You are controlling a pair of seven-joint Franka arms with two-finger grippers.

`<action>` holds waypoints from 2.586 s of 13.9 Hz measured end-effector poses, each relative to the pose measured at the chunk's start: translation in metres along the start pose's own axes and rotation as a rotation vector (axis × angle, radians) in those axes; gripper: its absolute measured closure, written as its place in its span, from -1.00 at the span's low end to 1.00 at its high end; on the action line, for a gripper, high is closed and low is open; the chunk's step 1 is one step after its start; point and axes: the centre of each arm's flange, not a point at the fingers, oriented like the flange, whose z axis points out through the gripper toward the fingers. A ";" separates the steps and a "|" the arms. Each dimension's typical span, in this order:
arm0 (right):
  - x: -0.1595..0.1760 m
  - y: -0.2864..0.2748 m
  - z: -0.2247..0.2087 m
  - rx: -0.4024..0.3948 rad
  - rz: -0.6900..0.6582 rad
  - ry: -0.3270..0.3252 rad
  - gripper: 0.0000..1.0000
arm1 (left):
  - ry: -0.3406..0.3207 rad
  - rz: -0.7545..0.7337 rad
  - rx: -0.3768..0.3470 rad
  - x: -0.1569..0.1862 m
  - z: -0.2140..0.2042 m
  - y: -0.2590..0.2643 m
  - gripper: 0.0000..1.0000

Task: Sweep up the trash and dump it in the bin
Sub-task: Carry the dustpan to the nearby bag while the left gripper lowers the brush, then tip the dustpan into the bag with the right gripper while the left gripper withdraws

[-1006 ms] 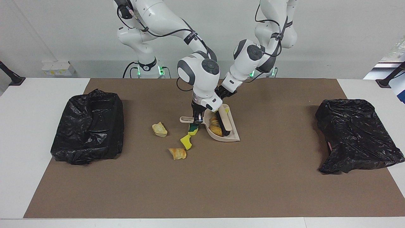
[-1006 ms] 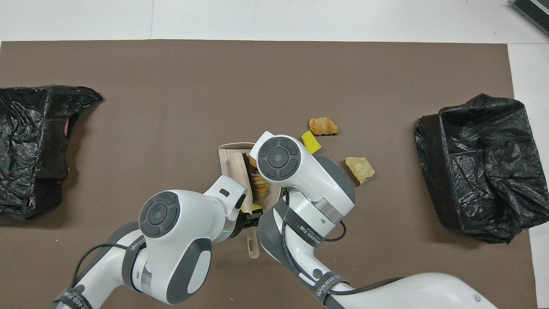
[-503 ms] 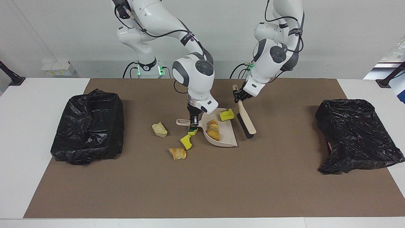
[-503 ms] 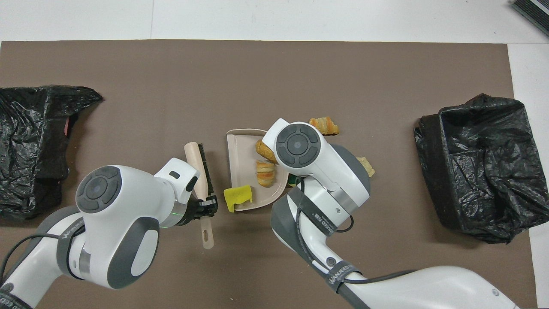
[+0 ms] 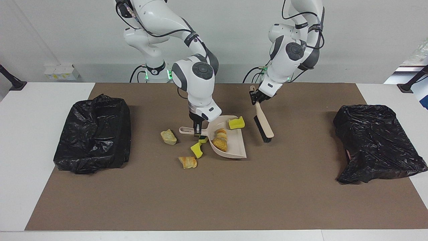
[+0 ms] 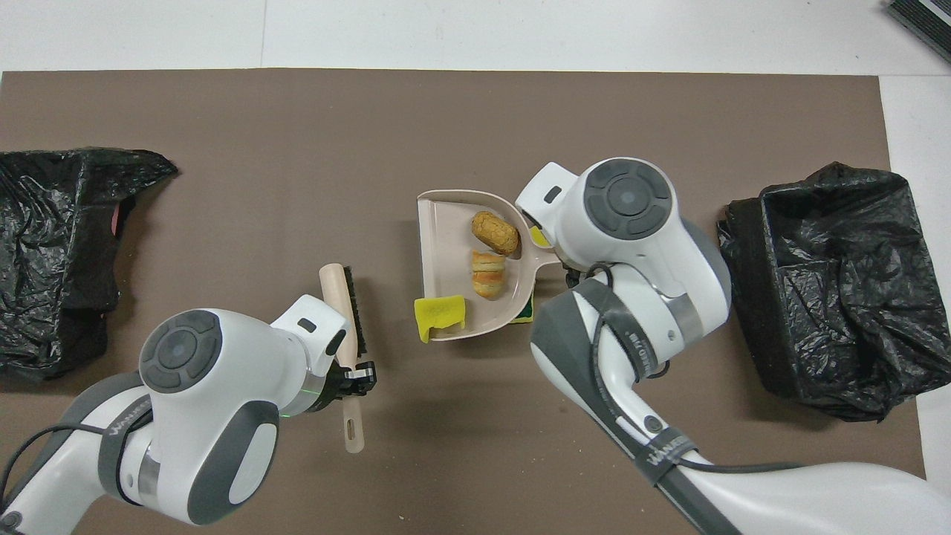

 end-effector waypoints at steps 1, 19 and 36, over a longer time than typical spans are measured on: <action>-0.019 0.005 -0.009 -0.004 -0.002 0.021 0.38 | -0.008 0.017 0.012 -0.009 0.007 0.004 0.49; -0.495 -0.036 -0.077 -0.022 -0.186 -0.036 0.38 | 0.114 0.072 0.091 -0.152 0.091 0.063 -0.47; -0.439 -0.042 -0.073 0.073 -0.335 -0.634 0.38 | 0.257 0.243 0.064 0.147 -0.047 -0.111 -1.00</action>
